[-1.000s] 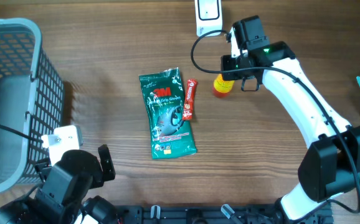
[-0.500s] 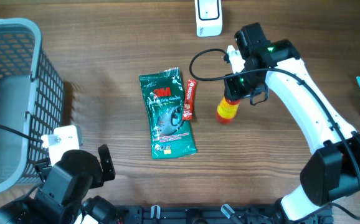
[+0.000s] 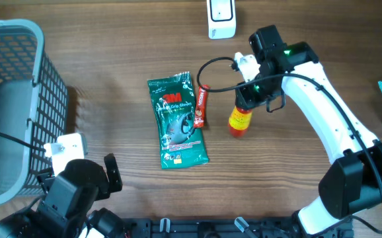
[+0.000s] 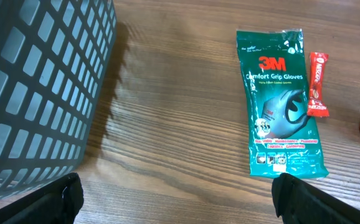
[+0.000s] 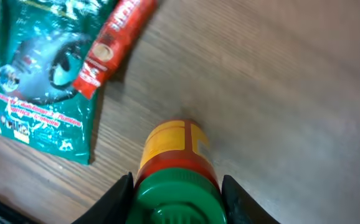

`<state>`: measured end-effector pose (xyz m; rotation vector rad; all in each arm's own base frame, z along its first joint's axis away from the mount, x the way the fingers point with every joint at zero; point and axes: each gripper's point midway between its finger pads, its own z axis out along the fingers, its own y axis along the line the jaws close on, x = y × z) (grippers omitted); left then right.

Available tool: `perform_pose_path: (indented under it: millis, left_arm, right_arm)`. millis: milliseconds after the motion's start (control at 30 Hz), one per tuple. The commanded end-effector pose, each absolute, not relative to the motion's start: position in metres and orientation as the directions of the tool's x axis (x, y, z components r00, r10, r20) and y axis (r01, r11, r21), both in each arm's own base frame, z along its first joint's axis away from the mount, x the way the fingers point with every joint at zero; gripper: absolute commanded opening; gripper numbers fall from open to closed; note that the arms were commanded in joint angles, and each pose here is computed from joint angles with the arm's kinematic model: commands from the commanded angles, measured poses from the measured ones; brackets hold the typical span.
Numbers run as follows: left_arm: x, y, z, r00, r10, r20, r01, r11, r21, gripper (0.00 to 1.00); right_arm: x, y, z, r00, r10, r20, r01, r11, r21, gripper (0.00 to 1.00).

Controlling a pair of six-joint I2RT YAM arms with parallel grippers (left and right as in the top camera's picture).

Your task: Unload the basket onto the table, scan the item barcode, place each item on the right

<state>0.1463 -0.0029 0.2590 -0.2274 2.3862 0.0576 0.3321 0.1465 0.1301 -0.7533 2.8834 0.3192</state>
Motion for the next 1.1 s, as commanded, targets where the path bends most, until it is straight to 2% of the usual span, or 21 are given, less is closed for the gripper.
perform_pose_path:
  millis: [0, 33, 133, 267, 400, 500, 567, 667, 767, 867, 1067]
  left_arm:
    - [0.146, -0.003, 0.263, -0.707, -0.174, -0.685, -0.196, 0.98, -0.047, 1.0]
    - [0.146, -0.003, 0.263, -0.707, -0.174, -0.685, -0.196, 0.98, -0.047, 1.0]
    - [0.146, -0.003, 0.263, -0.707, -0.174, -0.685, -0.196, 0.98, -0.047, 1.0]
    - [0.146, -0.003, 0.263, -0.707, -0.174, -0.685, -0.196, 0.98, -0.047, 1.0]
    - [0.146, -0.003, 0.263, -0.707, -0.174, -0.685, -0.196, 0.98, -0.047, 1.0]
    - [0.146, -0.003, 0.263, -0.707, -0.174, -0.685, -0.196, 0.98, -0.047, 1.0]
    - [0.146, -0.003, 0.263, -0.707, -0.174, -0.685, -0.196, 0.98, -0.047, 1.0]
    - [0.146, -0.003, 0.263, -0.707, -0.174, -0.685, -0.196, 0.98, -0.047, 1.0]
    - [0.146, -0.003, 0.263, -0.707, -0.174, -0.685, -0.196, 0.98, -0.047, 1.0]
    - [0.146, -0.003, 0.263, -0.707, -0.174, -0.685, -0.196, 0.98, -0.047, 1.0]
    - [0.146, -0.003, 0.263, -0.707, -0.174, -0.685, -0.196, 0.98, -0.047, 1.0]
  right_arm:
    - [0.341, 0.161, 0.153, -0.706, -0.623, -0.337, -0.69, 0.712, 0.128, 0.3]
    - [0.342, 0.162, 0.153, -0.683, -0.643, -0.347, -0.713, 0.691, 0.122, 0.3]
    - [0.342, 0.179, 0.16, -0.475, -0.761, -0.442, -0.867, 0.491, 0.087, 0.31]
    - [0.356, 0.19, 0.169, -0.298, -0.802, -0.518, -0.933, 0.36, -0.02, 0.31]
    - [0.364, 0.194, 0.173, -0.101, -0.844, -0.527, -0.967, 0.208, -0.147, 0.31]
    - [0.361, 0.195, 0.173, -0.006, -0.857, -0.516, -0.976, 0.118, -0.184, 0.31]
    - [0.351, 0.195, 0.171, 0.095, -0.859, -0.503, -0.98, 0.009, -0.2, 0.32]
    - [0.334, 0.193, 0.166, 0.179, -0.857, -0.484, -0.978, -0.103, -0.18, 0.32]
    - [0.317, 0.199, 0.167, 0.243, -0.814, -0.528, -0.97, -0.189, -0.155, 0.33]
    - [0.311, 0.203, 0.169, 0.261, -0.79, -0.554, -0.965, -0.216, -0.147, 0.44]
    - [0.302, 0.2, 0.168, 0.329, -0.772, -0.543, -0.943, -0.294, -0.154, 0.45]
